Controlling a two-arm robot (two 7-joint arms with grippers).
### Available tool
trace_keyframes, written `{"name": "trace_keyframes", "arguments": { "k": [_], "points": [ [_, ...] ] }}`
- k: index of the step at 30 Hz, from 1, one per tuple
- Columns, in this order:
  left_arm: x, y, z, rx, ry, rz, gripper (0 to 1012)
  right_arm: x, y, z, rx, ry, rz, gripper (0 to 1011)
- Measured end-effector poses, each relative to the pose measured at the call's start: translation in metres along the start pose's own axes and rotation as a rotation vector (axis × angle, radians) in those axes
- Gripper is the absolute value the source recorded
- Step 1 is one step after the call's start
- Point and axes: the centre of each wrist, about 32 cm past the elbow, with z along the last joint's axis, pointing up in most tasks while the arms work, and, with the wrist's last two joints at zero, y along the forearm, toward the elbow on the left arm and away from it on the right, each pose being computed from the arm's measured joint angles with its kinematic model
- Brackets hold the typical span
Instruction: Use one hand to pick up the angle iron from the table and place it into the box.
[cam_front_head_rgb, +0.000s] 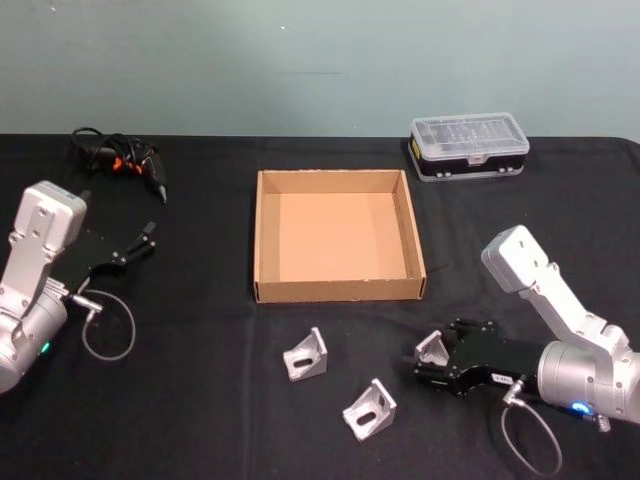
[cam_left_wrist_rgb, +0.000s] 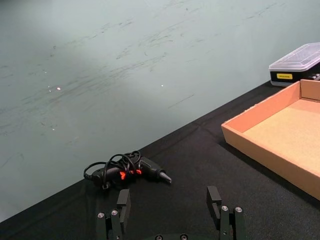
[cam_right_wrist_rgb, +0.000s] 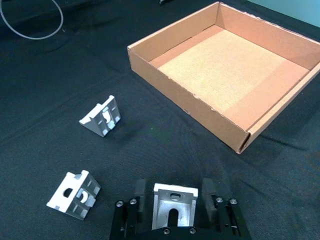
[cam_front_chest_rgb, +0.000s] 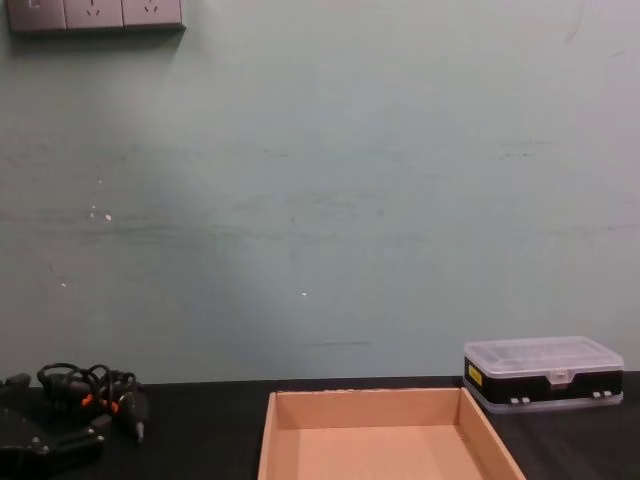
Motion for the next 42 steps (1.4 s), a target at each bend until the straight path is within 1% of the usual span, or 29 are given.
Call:
{"name": "trace_keyframes", "arguments": {
  "k": [2,4,6,8,16,21,23,27,28,30,31,32,33,36,37,39,42],
  "points": [
    [0.0000,0.0000,0.0000,0.000,0.000,0.000,1000,0.000,0.000,0.000,-0.002,-0.004,-0.002,653],
    [0.0000,0.0000,0.0000,0.000,0.000,0.000,1000,0.001,-0.001,0.000,-0.003,-0.009,-0.003,622],
    [0.0000,0.0000,0.0000,0.000,0.000,0.000,1000,0.001,-0.001,0.000,-0.006,-0.014,-0.003,536],
    [0.0000,0.0000,0.0000,0.000,0.000,0.000,1000,0.001,-0.001,0.001,-0.008,-0.019,-0.003,473],
    [0.0000,0.0000,0.0000,0.000,0.000,0.000,1000,0.000,0.000,0.000,-0.009,-0.024,-0.006,468],
    [0.0000,0.0000,0.0000,0.000,0.000,0.000,1000,-0.001,-0.005,0.007,0.013,-0.035,-0.019,468],
    [0.0000,0.0000,0.0000,0.000,0.000,0.000,1000,-0.002,-0.012,0.016,0.046,-0.054,-0.037,466],
    [0.0000,0.0000,0.0000,0.000,0.000,0.000,1000,0.000,-0.021,0.028,0.088,-0.077,-0.063,468],
    [0.0000,0.0000,0.0000,0.000,0.000,0.000,1000,0.000,-0.024,0.034,0.109,-0.086,-0.075,468],
    [0.0000,0.0000,0.0000,0.000,0.000,0.000,1000,0.002,-0.027,0.040,0.128,-0.095,-0.088,468],
    [0.0000,0.0000,0.0000,0.000,0.000,0.000,1000,0.004,-0.029,0.046,0.148,-0.105,-0.099,468],
    [0.0000,0.0000,0.0000,0.000,0.000,0.000,1000,0.006,-0.029,0.049,0.156,-0.110,-0.104,468],
    [0.0000,0.0000,0.0000,0.000,0.000,0.000,1000,0.008,-0.030,0.055,0.174,-0.121,-0.113,468],
    [0.0000,0.0000,0.0000,0.000,0.000,0.000,1000,0.014,-0.028,0.063,0.196,-0.134,-0.129,468],
    [0.0000,0.0000,0.0000,0.000,0.000,0.000,1000,0.018,-0.026,0.067,0.208,-0.141,-0.137,468],
    [0.0000,0.0000,0.0000,0.000,0.000,0.000,1000,0.023,-0.021,0.073,0.219,-0.149,-0.141,468],
    [0.0000,0.0000,0.0000,0.000,0.000,0.000,1000,0.030,-0.012,0.078,0.225,-0.155,-0.139,468]
  ]
}}
